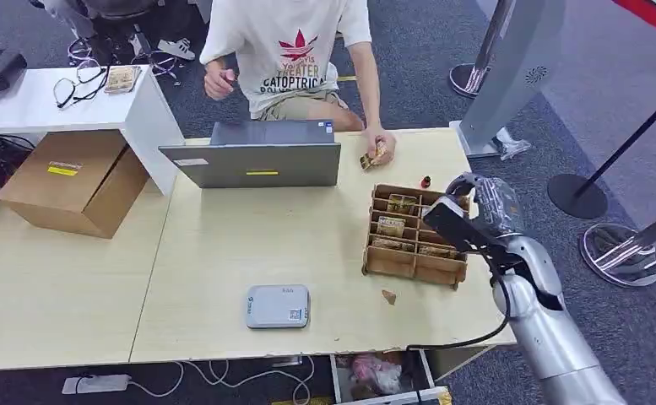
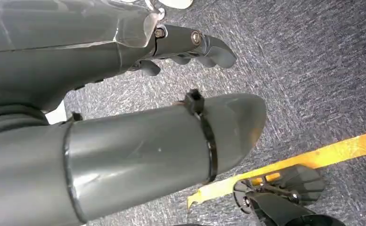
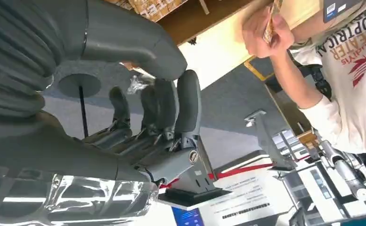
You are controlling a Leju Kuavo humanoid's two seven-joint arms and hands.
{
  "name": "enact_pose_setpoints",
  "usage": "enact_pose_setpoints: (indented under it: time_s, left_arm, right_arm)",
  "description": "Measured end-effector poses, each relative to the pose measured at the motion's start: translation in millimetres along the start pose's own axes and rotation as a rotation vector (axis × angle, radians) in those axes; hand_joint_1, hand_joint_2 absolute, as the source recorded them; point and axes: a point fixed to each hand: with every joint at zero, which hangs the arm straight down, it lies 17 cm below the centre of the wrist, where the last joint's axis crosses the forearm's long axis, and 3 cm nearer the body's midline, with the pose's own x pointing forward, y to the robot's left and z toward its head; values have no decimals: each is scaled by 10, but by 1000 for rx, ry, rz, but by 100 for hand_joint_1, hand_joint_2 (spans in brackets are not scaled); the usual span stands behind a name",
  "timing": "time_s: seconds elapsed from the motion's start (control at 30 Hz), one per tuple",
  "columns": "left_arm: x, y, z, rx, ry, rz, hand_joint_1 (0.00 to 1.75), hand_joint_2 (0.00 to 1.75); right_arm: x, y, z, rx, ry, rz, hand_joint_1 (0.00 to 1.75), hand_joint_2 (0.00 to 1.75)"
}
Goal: Pass the card to the sensor for recognition and then transmit it.
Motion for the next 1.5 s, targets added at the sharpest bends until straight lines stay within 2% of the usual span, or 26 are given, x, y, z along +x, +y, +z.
enact_pose_setpoints:
  time_s: [0.07, 0.3, 0.37, 0.43, 0.47, 0.53, 0.67, 0.77, 0.83, 1.13, 1.5]
  left_arm:
    - [3, -3, 1, -1, -1, -4, 0, 0]
    - [10, -8, 0, -4, -1, -14, 0, 0]
    - [18, -11, 1, -6, -3, -16, 0, 0]
    - [24, -13, 0, -7, -5, -19, 0, 0]
    - [26, -15, 1, -8, -5, -21, 0, 0]
    - [33, -18, 1, -10, -7, -26, 0, 0]
    - [41, -17, 0, -11, -10, -30, 0, 0]
    - [44, -16, -1, -11, -10, -33, 0, 0]
    - [48, -20, 0, -12, -12, -38, 0, 0]
    - [104, 1, -10, -11, -13, -47, 0, 0]
    - [103, 17, -14, -5, -10, -34, 0, 0]
  right_arm:
    - [5, 5, 10, 2, 2, -1, 52, 175]
    - [55, 72, 82, 21, -4, -3, 51, 175]
    - [74, 97, 99, 26, -7, -6, 59, 175]
    - [103, 132, 118, 35, -11, -10, 56, 175]
    - [118, 145, 123, 37, -14, -13, 72, 175]
    - [151, 175, 133, 43, -18, -18, 72, 175]
    - [222, 252, 147, 55, -24, -36, 86, 175]
    - [283, 304, 146, 64, -32, -48, 84, 175]
    - [320, 337, 145, 71, -37, -56, 77, 175]
    - [427, 485, 153, 102, -56, -90, 80, 175]
    - [641, 680, -43, 147, -80, -130, 86, 175]
